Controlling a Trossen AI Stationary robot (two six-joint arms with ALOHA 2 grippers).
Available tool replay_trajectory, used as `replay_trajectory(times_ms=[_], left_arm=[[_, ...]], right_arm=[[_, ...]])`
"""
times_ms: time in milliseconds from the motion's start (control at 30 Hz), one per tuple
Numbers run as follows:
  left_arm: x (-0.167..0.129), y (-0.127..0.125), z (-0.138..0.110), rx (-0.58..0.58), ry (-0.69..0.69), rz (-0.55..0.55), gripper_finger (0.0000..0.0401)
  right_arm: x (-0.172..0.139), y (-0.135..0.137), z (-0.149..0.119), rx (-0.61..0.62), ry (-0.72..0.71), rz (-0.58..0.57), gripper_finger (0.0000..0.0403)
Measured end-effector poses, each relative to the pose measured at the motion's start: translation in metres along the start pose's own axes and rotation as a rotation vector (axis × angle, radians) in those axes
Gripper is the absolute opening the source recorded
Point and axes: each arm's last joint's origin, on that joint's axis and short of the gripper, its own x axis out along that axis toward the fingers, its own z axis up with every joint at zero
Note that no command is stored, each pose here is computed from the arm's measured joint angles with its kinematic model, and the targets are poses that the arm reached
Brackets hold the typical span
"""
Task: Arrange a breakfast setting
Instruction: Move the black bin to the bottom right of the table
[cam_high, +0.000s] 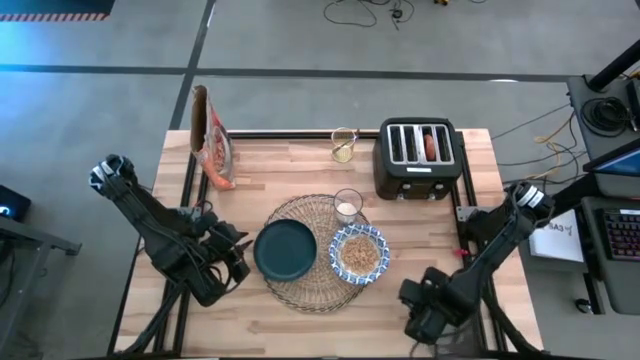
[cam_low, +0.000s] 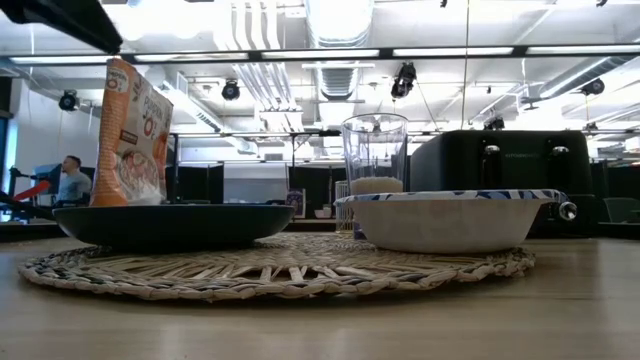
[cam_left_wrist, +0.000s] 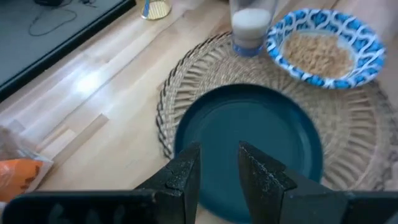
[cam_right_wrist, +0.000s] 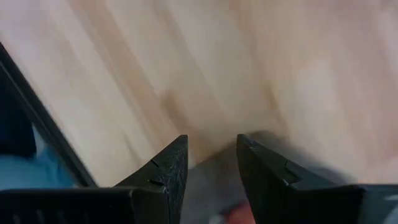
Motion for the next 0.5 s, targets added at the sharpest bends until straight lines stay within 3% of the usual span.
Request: replay_trajectory(times_ms=[233, 500], left_arm=[[-0.006, -0.002, 0.01, -0.001, -0.078, -0.008, 0.0088], [-0.018, -0.005, 0.026, 0.025, -0.175, -0.018, 0.0088]], right_arm=[[0.002, 0.003, -0.024, -0.006, 0.105, 0.008, 0.0128], [-0.022, 0.011, -0.024, -0.05, 0.037, 0.07, 0.0128]])
